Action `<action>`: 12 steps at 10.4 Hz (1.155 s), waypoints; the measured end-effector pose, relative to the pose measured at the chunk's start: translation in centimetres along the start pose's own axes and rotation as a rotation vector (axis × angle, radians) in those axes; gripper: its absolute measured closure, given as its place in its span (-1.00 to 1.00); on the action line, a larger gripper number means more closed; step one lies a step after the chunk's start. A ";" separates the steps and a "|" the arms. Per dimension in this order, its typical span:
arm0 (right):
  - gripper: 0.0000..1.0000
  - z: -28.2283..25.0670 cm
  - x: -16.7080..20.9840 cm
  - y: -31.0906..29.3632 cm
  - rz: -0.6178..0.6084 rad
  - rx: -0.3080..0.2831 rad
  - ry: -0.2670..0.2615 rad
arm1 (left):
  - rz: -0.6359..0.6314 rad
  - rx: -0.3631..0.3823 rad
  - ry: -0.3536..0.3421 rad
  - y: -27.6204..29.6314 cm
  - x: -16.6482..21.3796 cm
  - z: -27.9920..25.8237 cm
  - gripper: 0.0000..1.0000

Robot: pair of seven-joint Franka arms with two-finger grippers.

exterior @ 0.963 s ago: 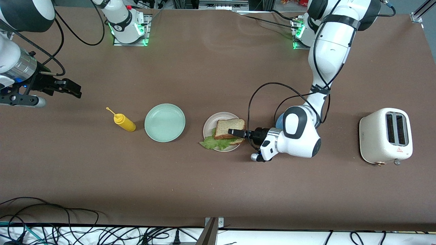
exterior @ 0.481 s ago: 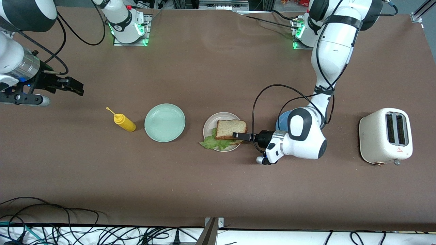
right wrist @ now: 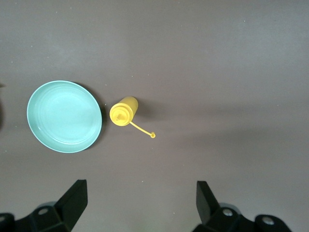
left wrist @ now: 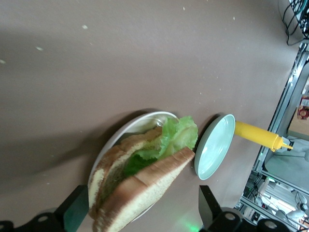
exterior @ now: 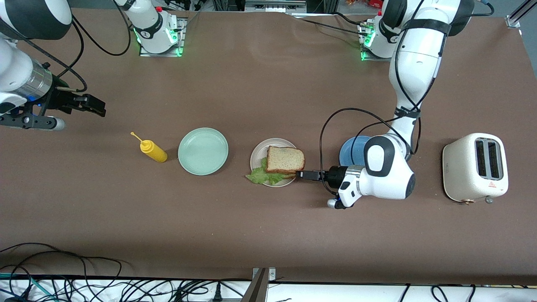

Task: Make sandwich on beige plate with both arms
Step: 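Open the left gripper and withdraw it from the sandwich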

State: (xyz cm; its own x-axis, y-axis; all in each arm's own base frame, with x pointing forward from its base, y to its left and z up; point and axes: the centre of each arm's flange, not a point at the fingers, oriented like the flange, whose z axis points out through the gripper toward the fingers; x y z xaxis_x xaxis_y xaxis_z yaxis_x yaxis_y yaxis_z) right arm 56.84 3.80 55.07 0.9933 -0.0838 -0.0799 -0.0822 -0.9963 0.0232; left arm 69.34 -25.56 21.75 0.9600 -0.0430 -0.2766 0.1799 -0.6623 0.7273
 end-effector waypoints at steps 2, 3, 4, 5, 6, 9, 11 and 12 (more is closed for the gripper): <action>-1.00 -1.0 0.4 2.2 0.037 0.007 0.021 | -0.023 0.032 0.030 -0.5 0.4 -1.8 -1.00; -1.00 -1.3 0.6 3.7 0.050 0.011 0.027 | -0.004 0.095 0.037 -0.7 0.5 -2.9 -1.00; -1.00 -1.7 0.6 5.1 0.041 0.014 0.034 | 0.025 0.179 0.042 -0.4 0.3 -4.1 -1.00; -1.00 -2.2 0.5 6.1 0.021 0.015 0.043 | 0.044 0.253 0.052 0.2 0.1 -5.5 -1.00; -1.00 -2.8 0.2 6.4 0.002 0.017 0.054 | 0.060 0.314 0.066 0.9 -0.2 -7.0 -1.00; -1.00 -3.9 -0.5 4.9 -0.030 0.019 0.071 | 0.110 0.523 0.060 1.1 -1.1 -10.5 -1.00; -1.00 -3.7 -0.6 4.9 -0.030 0.019 0.059 | 0.114 0.627 0.031 0.7 -1.9 -12.9 -1.00; -1.00 -3.7 -0.6 4.9 -0.030 0.019 0.058 | 0.107 0.665 0.019 0.3 -2.2 -14.4 -1.00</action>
State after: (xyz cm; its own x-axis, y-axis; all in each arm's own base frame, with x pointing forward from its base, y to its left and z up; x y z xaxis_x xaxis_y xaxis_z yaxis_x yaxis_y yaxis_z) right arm 56.18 -0.95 58.90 0.9983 -0.0535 -0.0224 -0.0534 -0.9986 0.0031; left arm 70.37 -14.87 31.61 0.9699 -0.1245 -0.2092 -0.0805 -0.9750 0.2070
